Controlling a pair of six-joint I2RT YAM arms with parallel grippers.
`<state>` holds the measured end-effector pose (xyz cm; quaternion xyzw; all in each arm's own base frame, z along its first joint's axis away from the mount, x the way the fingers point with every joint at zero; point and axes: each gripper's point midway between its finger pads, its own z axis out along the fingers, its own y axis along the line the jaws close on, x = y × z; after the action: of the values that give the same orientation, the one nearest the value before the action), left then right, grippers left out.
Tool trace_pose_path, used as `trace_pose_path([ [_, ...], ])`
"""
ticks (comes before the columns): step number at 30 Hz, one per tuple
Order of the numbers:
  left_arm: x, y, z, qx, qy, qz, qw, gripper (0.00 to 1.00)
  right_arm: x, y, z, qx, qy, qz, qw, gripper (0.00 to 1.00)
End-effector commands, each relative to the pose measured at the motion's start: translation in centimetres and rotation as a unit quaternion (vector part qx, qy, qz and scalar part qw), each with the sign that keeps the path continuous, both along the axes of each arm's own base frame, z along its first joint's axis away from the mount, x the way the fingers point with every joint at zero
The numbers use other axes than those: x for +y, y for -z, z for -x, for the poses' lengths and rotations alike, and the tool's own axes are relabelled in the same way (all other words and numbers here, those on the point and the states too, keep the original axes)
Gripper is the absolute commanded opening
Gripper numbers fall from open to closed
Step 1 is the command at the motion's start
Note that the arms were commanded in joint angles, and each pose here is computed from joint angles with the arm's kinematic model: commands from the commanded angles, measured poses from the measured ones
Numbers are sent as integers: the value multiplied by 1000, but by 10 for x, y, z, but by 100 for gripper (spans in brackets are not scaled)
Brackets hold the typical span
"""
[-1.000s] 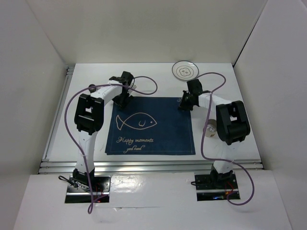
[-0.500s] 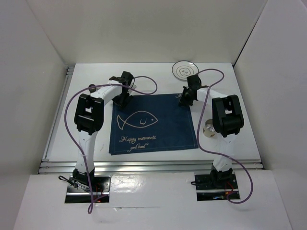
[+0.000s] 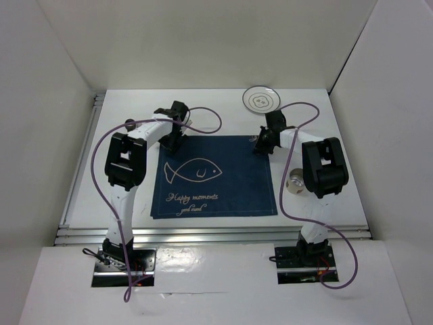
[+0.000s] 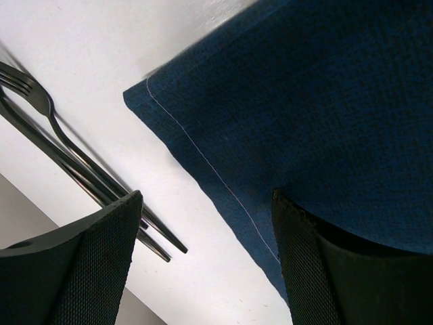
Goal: Set the dinner table for one person
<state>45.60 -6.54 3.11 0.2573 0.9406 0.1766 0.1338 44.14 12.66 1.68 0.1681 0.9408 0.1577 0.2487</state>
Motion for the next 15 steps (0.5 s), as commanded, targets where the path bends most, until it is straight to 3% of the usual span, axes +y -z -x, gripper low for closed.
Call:
trace_pose_path([
  [1, -8, 33, 14, 27, -18, 35, 999, 83, -24, 24, 15, 36, 8, 51, 998, 0],
  [11, -5, 29, 19, 18, -19, 33, 999, 83, -32, -2, -7, 7, -8, 62, 998, 0],
  [15, -4, 18, 8, -5, -27, 25, 999, 94, -28, -30, -12, -22, -20, 55, 998, 2],
])
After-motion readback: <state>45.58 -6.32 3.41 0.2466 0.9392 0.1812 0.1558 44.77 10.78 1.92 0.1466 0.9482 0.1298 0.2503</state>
